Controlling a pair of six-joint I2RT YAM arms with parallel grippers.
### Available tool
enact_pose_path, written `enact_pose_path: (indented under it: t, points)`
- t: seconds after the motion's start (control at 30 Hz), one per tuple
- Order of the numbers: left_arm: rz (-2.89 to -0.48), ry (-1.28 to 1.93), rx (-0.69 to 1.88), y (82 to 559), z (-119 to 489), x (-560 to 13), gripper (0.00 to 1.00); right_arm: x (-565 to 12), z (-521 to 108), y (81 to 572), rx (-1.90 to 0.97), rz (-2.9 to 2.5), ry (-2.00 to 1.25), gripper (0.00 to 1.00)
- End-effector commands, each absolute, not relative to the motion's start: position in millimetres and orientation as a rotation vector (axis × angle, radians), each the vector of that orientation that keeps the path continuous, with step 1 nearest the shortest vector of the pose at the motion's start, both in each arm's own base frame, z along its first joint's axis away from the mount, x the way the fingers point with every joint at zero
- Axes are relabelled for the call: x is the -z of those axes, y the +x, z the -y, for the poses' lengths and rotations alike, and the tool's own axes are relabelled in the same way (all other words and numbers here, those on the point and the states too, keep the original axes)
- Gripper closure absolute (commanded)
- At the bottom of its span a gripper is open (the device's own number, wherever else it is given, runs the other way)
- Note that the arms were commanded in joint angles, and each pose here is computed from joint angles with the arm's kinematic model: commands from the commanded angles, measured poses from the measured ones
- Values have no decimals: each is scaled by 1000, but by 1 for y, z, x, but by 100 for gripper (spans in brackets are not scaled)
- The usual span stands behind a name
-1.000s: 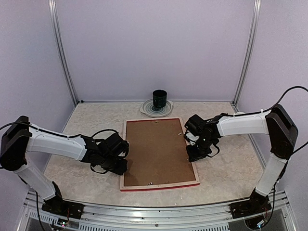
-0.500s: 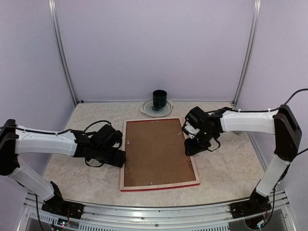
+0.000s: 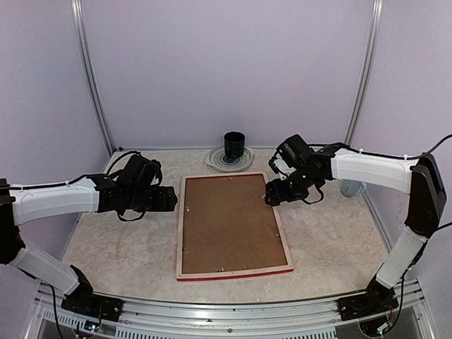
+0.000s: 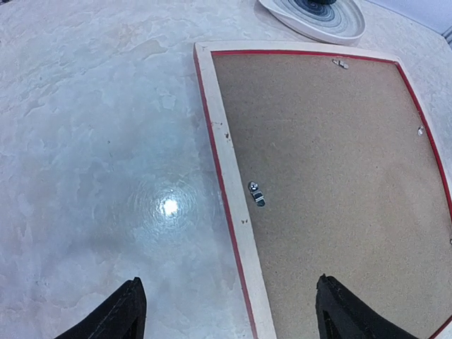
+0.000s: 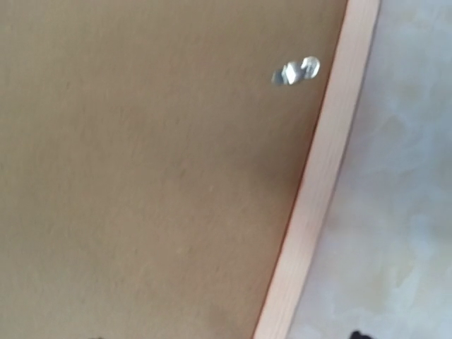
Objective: Put the photo into the frame
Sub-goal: Press the fastener onto the backboard.
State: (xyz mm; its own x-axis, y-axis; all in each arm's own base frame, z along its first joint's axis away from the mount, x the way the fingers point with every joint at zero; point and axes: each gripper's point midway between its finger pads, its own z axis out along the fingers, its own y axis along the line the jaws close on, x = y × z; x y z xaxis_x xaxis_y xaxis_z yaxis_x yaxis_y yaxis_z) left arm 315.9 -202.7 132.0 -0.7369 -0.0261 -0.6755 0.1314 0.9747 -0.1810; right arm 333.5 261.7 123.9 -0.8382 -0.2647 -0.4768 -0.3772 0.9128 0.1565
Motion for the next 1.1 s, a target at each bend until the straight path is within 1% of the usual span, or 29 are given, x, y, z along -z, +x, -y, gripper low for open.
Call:
enact_pose_path:
  t: [0.0, 0.1, 0.37, 0.47, 0.5, 0.53, 0.57, 0.6, 0.77, 0.83, 1.07]
  points:
    - [-2328, 50, 280, 340, 209, -139, 17, -137, -261, 357, -341, -2547, -397, 24]
    - [-2337, 37, 272, 351, 212, -129, 12, -135, -256, 365, -343, -2536, -376, 22]
    - [-2367, 38, 286, 375, 224, -96, 7, -121, -245, 394, -287, -2474, -376, 18]
    - [-2377, 26, 297, 382, 223, -84, 1, -118, -238, 403, -281, -2447, -339, 15]
    - [-2376, 28, 307, 383, 224, -82, 1, -115, -237, 403, -286, -2441, -329, 15]
    - [-2370, 30, 314, 384, 224, -82, 1, -113, -235, 404, -291, -2430, -321, 9]
    - [-2364, 30, 316, 385, 223, -81, 1, -113, -235, 406, -301, -2416, -311, 5]
    - [-2359, 30, 319, 386, 223, -81, 1, -110, -234, 406, -304, -2408, -310, 4]
    - [-2340, 3, 316, 392, 215, -83, 1, -102, -227, 407, -300, -2391, -287, 3]
    - [-2342, -13, 315, 394, 212, -82, 1, -103, -223, 408, -298, -2380, -264, 1]
    - [-2356, -42, 306, 393, 208, -75, 1, -111, -216, 412, -339, -2351, -221, 1]
